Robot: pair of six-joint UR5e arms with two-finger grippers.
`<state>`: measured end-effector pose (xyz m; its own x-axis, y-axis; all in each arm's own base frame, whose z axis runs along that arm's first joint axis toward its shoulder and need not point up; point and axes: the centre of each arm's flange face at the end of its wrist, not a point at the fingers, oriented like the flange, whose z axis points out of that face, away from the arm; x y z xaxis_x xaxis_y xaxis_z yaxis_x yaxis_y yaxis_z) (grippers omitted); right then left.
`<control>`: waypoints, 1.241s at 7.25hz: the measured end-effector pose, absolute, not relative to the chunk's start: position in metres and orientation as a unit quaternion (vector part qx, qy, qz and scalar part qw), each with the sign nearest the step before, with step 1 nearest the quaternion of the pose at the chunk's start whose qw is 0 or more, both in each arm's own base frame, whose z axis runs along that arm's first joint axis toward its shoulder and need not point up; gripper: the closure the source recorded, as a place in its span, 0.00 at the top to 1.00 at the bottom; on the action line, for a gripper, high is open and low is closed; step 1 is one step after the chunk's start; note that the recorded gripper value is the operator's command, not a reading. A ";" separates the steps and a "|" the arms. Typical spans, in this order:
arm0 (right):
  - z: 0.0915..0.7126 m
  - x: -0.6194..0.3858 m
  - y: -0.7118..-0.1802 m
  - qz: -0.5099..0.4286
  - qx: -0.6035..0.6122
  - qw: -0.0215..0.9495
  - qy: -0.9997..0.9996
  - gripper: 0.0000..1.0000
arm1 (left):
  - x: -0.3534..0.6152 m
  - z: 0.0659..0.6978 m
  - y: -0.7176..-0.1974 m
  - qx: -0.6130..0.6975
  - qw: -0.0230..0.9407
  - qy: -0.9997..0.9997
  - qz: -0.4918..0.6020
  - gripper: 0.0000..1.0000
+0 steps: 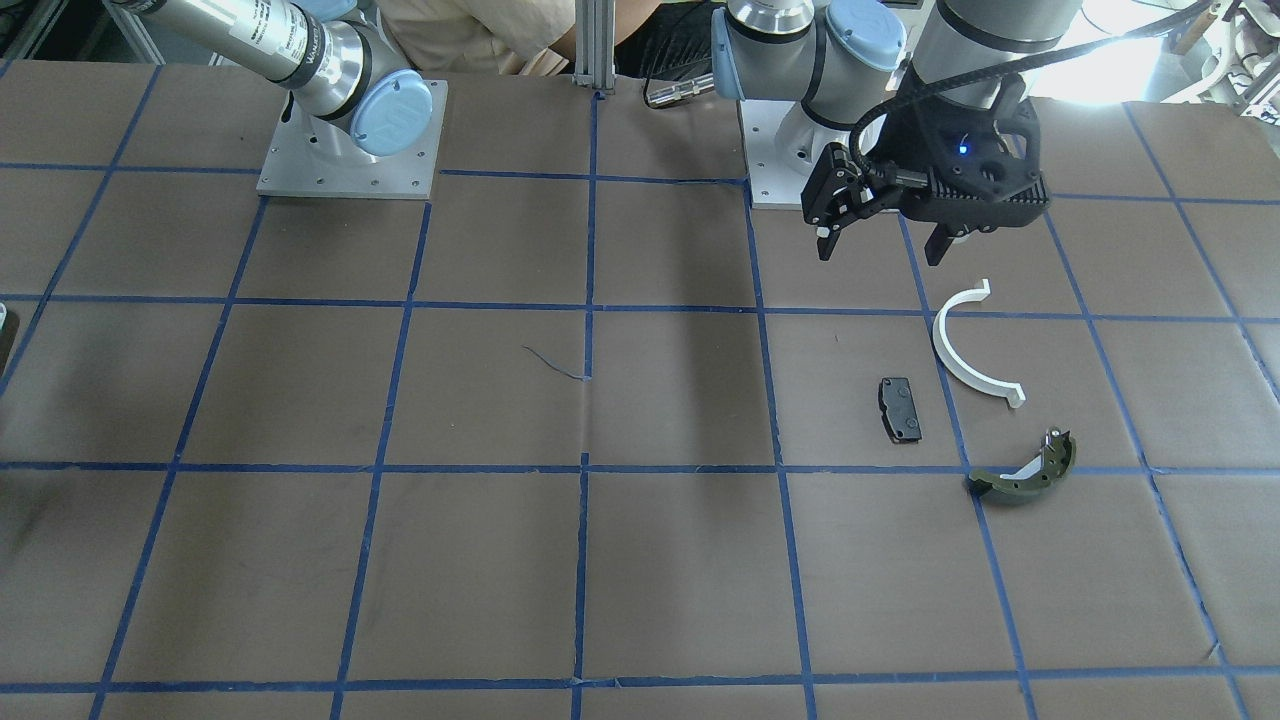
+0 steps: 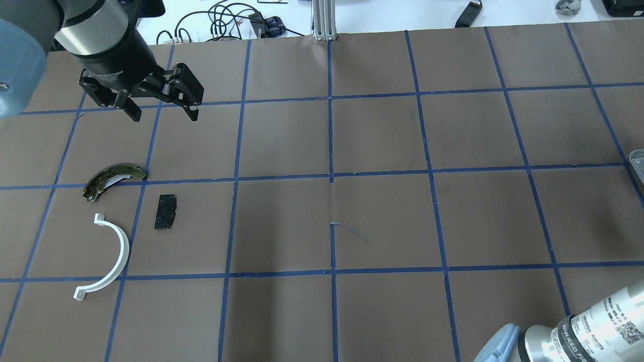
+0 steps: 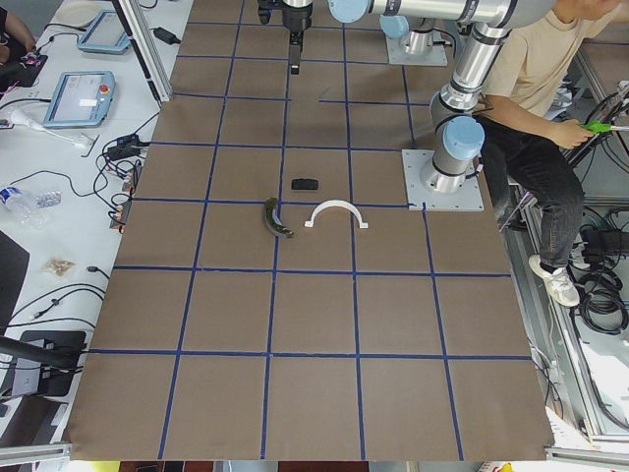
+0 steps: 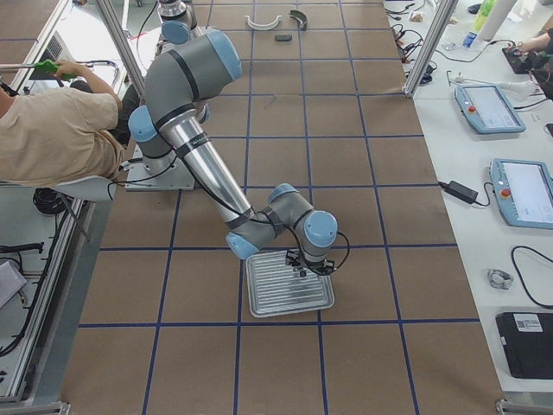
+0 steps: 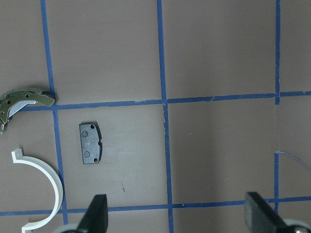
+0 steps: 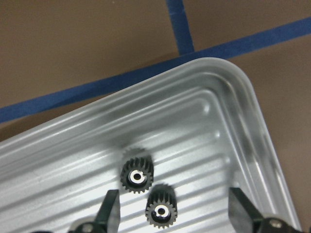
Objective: Place bearing gear from tray to pile
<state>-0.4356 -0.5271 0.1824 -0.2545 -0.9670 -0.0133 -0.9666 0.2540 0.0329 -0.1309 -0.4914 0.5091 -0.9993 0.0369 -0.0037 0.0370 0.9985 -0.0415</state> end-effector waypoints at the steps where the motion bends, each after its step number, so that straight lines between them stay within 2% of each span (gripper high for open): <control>1: 0.181 -0.437 -0.526 -0.020 0.610 0.004 -0.792 0.48 | -0.131 0.509 -0.491 0.019 0.001 1.000 -0.021 1.00; 2: 0.181 -0.438 -0.525 -0.021 0.609 0.003 -0.793 0.46 | -0.131 0.509 -0.491 0.019 0.001 1.000 -0.021 1.00; 4: 0.181 -0.438 -0.524 -0.022 0.609 0.003 -0.793 0.26 | -0.131 0.509 -0.491 0.019 0.001 1.000 -0.020 1.00; 9: 0.202 -0.438 -0.522 -0.020 0.589 0.012 -0.808 0.26 | -0.131 0.509 -0.491 0.019 0.001 1.000 -0.020 1.00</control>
